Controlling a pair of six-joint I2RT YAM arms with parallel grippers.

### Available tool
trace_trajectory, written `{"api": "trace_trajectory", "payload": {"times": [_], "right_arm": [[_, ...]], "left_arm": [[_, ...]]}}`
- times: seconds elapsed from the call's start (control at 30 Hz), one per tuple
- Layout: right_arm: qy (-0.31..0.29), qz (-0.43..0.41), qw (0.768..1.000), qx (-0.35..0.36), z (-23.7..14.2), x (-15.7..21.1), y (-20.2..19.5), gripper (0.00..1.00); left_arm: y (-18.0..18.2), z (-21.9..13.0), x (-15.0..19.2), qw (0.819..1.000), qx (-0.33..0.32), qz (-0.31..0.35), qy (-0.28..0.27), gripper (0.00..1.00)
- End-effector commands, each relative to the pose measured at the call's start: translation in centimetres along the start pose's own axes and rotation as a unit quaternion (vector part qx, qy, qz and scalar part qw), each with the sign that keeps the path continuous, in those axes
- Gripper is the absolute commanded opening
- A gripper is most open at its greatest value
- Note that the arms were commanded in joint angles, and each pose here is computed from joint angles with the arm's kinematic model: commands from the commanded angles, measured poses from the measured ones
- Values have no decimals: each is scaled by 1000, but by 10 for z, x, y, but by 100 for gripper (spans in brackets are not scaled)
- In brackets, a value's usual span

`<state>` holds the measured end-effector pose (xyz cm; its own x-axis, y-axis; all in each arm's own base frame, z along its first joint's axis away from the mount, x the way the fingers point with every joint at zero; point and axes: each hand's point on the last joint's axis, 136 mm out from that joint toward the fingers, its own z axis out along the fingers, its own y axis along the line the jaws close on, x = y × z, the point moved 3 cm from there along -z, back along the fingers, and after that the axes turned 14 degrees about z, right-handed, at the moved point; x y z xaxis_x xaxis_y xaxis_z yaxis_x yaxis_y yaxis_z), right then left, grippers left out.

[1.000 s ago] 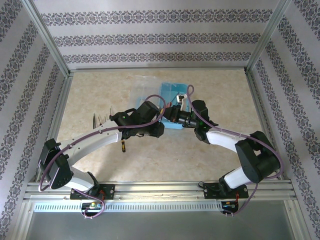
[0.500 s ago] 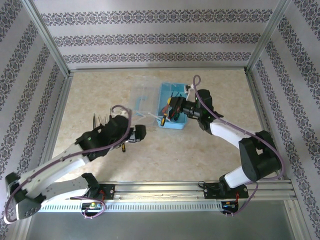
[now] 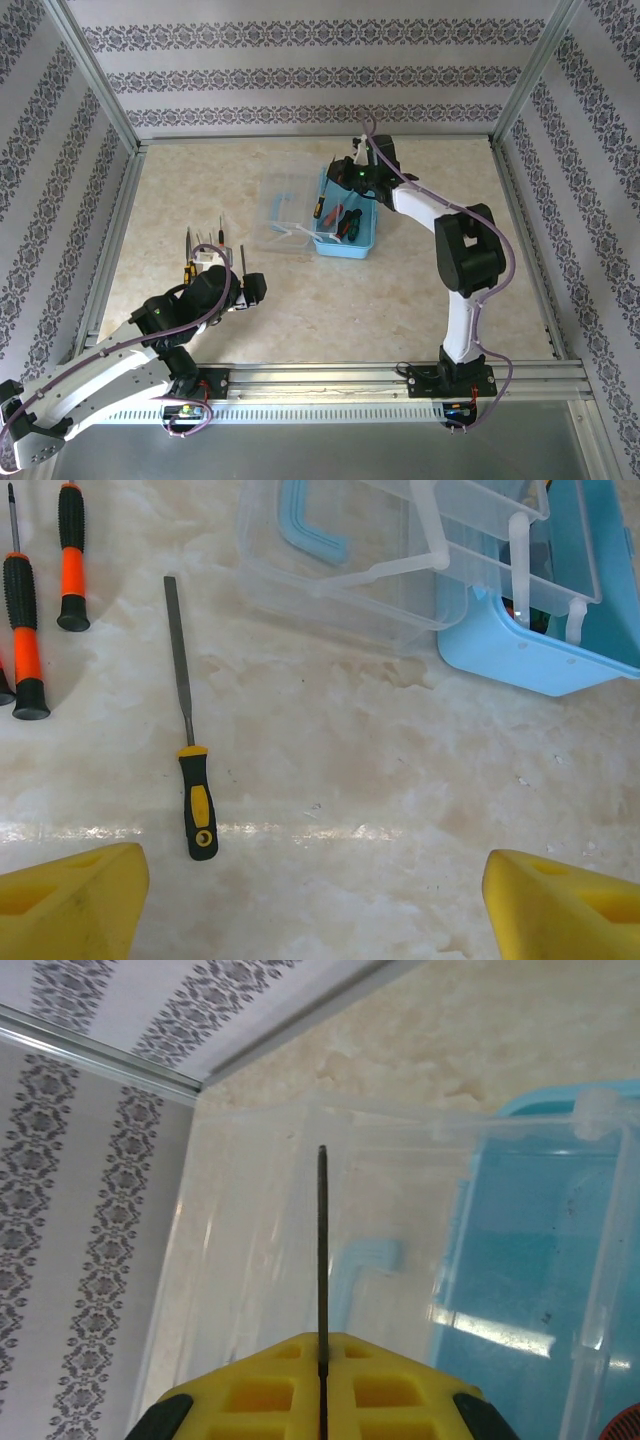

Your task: Pack the tool kit

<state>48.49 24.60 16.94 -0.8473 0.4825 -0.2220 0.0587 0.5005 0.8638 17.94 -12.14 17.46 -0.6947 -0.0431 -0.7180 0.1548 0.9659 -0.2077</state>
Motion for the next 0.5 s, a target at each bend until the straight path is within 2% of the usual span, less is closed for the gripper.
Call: {"api": "trace_trajectory", "payload": {"times": [0.0,0.23,0.47], "right_arm": [[16,-4,1000,7,7,5,8,10],[39,30,999,-4,25,9,6,10],[61,25,997,34,37,19,1,12]], "left_arm": [[5,0,-2,1000,-15,-9,-7,87],[3,3,-1,1000,-12,-10,-3,86],[5,5,5,1000,-13,-12,4,89]]}}
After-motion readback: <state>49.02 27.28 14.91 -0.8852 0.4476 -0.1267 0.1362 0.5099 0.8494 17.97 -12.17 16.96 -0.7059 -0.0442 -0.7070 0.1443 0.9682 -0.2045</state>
